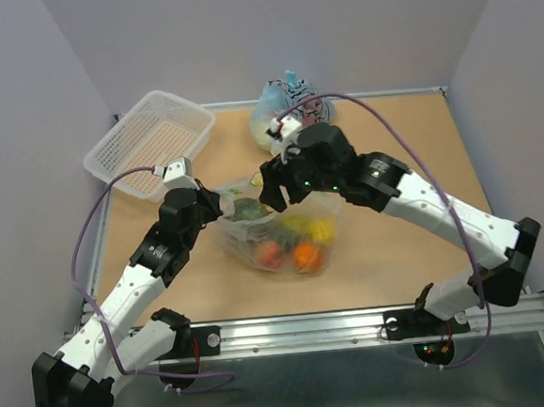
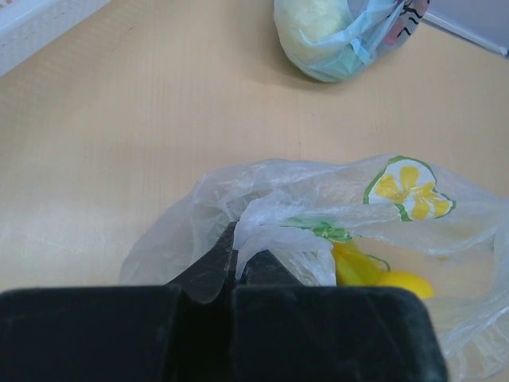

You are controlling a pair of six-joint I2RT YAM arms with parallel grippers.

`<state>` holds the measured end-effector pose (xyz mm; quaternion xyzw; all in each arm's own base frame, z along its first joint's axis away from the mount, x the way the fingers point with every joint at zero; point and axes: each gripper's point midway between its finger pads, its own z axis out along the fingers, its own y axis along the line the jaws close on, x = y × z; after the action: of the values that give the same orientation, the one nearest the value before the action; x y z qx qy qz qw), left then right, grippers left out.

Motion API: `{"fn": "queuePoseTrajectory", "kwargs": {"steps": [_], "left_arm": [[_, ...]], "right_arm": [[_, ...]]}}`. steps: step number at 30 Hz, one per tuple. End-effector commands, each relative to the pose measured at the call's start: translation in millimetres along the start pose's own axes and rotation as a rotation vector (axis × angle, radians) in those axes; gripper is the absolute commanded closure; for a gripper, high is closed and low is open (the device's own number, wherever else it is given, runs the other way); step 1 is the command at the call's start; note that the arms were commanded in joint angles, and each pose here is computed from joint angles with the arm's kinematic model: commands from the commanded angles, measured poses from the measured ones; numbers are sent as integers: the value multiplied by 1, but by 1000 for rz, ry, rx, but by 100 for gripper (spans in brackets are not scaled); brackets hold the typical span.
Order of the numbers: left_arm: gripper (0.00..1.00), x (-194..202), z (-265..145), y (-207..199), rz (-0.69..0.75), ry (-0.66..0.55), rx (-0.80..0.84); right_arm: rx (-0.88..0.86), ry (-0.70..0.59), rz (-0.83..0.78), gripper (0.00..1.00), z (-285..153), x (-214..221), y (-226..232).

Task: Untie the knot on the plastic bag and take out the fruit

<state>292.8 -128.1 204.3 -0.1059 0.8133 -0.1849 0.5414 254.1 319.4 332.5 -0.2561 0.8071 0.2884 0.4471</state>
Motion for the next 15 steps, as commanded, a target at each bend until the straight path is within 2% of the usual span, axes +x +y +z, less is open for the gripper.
{"fn": "queuePoseTrajectory", "kwargs": {"steps": [1, 7, 15], "left_arm": [[100, -39, -4, -25, -5, -105, 76], [100, -41, -2, -26, -15, -123, 82], [100, -46, 15, -11, -133, -209, -4]], "right_arm": [[5, 79, -85, 29, 31, 21, 17], [61, 249, -109, 30, 83, 95, 1], [-144, 536, -104, 38, 57, 223, 65]]}}
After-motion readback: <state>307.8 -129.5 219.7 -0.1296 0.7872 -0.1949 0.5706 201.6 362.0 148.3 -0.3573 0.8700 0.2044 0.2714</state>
